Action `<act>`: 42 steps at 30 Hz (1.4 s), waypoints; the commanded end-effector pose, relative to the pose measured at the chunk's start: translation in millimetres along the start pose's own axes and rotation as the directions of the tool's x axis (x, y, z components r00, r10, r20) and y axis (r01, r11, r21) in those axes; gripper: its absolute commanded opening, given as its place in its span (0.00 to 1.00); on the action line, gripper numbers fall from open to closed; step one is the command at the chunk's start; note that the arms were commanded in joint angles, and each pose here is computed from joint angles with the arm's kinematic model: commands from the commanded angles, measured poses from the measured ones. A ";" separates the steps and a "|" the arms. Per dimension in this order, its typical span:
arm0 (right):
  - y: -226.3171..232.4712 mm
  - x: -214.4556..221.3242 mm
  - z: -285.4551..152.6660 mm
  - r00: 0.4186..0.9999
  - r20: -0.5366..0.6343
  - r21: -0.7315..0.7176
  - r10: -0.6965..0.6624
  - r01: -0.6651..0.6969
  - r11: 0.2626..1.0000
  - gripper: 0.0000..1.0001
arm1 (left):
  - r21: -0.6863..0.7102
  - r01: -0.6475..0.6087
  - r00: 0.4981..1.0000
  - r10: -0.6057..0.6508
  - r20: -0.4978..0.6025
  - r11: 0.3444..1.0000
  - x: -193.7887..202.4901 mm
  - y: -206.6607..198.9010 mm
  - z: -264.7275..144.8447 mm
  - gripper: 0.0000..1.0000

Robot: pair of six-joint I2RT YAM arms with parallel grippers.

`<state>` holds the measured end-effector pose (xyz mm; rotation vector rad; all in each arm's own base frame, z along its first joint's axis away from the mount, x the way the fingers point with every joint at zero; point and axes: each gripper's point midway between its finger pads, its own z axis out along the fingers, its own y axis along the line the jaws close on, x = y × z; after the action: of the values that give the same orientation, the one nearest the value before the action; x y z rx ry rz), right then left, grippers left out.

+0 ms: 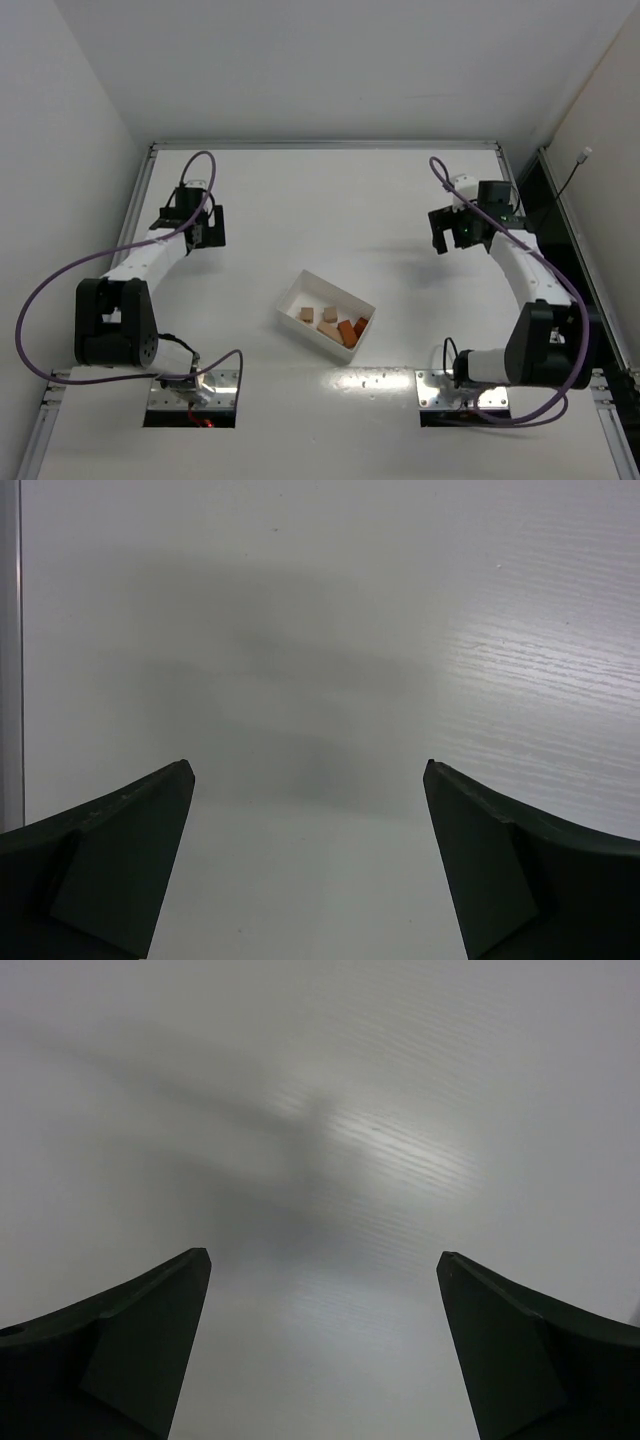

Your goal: Build the wood block tower

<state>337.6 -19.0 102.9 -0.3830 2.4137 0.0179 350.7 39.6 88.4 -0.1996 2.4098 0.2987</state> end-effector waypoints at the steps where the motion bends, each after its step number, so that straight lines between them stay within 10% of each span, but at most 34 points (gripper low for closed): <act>1: 59.7 -17.8 -29.1 0.991 0.069 -0.217 -0.119 0.131 0.967 0.94 | 0.001 0.034 0.998 -0.034 0.049 0.999 -22.3 2.0 -7.1 0.99; 24: 271.8 8.6 -95.6 0.749 0.323 -0.581 -0.578 0.639 0.504 0.76 | 0.005 0.061 0.997 -0.061 0.056 0.998 -15.8 12.9 -20.8 0.99; 42: 310.2 29.2 -59.1 0.760 0.236 -0.632 -0.606 0.594 0.498 0.71 | -0.026 0.055 0.996 -0.054 0.065 0.998 -12.3 19.9 -24.7 0.99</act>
<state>182.8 251.6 102.9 -1.5985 2.0813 0.6125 341.7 47.7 108.6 -0.2428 2.3687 0.2958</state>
